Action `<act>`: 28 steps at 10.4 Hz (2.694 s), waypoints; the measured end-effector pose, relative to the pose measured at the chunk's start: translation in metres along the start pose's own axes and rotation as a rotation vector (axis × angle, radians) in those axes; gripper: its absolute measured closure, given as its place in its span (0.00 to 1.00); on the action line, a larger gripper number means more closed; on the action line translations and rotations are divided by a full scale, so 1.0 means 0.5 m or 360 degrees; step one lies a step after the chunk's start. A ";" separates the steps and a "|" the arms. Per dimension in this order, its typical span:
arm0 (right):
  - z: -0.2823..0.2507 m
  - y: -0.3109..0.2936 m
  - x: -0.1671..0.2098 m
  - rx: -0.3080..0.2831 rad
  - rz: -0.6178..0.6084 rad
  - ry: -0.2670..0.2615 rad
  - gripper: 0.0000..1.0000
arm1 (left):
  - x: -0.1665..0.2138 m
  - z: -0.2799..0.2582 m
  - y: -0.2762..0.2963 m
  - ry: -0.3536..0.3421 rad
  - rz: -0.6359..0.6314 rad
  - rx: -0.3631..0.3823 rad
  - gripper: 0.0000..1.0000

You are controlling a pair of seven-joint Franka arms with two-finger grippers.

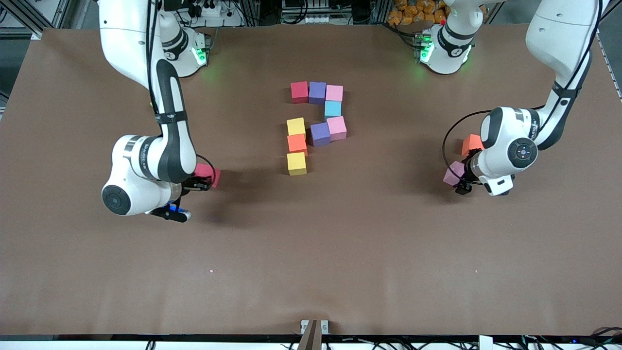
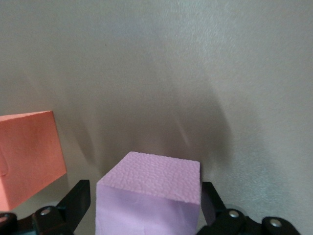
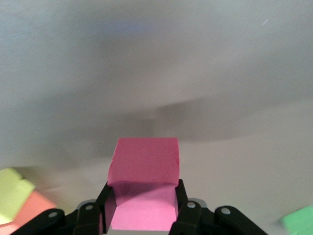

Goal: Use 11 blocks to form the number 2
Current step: 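Lower the pink cube with the right gripper while the left gripper carries lavender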

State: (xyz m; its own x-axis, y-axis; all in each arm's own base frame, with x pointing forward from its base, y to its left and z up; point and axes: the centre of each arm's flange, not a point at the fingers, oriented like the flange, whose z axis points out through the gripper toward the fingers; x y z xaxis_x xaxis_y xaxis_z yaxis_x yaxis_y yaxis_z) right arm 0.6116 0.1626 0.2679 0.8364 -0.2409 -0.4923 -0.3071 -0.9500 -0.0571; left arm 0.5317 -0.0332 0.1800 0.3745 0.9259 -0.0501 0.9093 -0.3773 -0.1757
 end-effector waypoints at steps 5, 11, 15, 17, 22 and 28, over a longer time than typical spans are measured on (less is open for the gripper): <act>0.018 -0.251 -0.149 0.0046 0.0399 -0.0032 0.49 | -0.014 0.001 0.009 0.0007 0.0029 0.0001 0.38; 0.060 -0.408 -0.269 0.0143 0.0647 -0.0023 0.49 | 0.018 -0.073 0.049 0.0021 -0.0067 0.0016 0.38; 0.100 -0.526 -0.348 0.0369 0.0965 0.0055 0.49 | -0.009 -0.080 0.063 0.0028 -0.0145 0.0002 0.38; 0.124 -0.565 -0.365 0.0486 0.1189 0.0079 0.49 | -0.028 -0.087 0.073 0.0030 -0.0166 -0.0010 0.38; 0.165 -0.570 -0.361 0.0561 0.1503 0.0100 0.49 | -0.046 -0.092 0.081 0.0026 -0.0196 -0.0020 0.39; 0.259 -0.556 -0.361 0.0656 0.1572 0.0252 0.49 | -0.065 -0.093 0.086 0.0024 -0.0198 -0.0023 0.39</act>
State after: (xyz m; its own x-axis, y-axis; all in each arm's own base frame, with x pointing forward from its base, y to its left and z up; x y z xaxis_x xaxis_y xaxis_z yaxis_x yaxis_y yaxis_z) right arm 0.4872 0.4960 0.2604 0.1758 -0.9144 -0.3646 -0.9819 -0.1892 0.0010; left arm 0.5670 -0.0805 0.2200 0.2615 0.9651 -0.0140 0.9513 -0.2601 -0.1656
